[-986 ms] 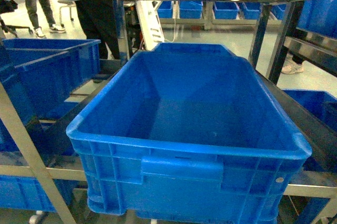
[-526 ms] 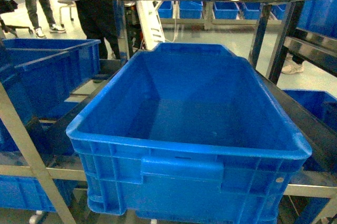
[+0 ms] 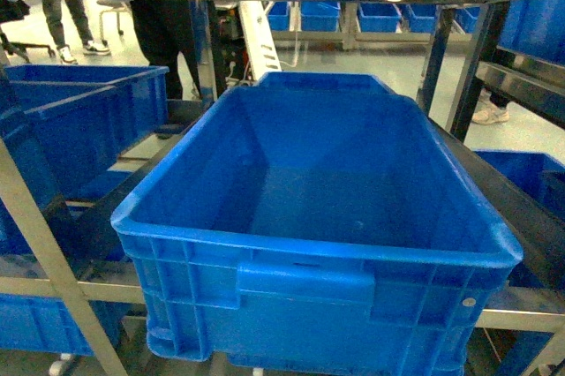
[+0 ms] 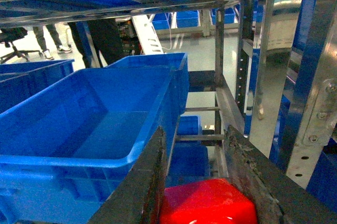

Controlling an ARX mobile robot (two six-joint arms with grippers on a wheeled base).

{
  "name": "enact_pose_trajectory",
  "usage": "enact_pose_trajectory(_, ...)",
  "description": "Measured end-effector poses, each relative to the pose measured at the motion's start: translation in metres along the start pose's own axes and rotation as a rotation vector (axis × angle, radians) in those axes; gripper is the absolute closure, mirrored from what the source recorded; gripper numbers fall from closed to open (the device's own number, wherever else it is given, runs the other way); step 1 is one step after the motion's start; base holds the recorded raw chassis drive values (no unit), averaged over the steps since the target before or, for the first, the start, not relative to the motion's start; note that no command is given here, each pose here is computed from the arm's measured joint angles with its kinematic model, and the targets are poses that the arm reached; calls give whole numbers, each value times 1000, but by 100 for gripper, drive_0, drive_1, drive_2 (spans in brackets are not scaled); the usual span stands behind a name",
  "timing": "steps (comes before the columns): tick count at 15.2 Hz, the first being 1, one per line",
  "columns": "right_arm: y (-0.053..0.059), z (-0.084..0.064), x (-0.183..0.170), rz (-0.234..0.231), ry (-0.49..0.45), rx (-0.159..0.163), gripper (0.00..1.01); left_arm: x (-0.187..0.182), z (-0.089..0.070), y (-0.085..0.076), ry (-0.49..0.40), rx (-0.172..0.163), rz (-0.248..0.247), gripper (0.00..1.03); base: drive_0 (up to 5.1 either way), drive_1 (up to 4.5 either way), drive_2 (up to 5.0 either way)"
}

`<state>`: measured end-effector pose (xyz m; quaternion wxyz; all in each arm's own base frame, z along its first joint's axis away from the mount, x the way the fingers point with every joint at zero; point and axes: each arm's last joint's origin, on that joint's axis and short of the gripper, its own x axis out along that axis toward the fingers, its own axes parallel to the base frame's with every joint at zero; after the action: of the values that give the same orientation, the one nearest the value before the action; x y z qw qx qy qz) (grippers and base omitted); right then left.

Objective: Pick red block from blue box to shelf

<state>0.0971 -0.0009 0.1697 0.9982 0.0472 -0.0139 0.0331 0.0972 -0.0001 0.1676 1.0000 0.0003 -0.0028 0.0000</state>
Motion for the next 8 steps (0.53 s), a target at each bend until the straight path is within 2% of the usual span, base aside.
enact_pose_trajectory(8,0,0,0,0,0,0,73,0,0,0,0,0,0,5,0,0,0)
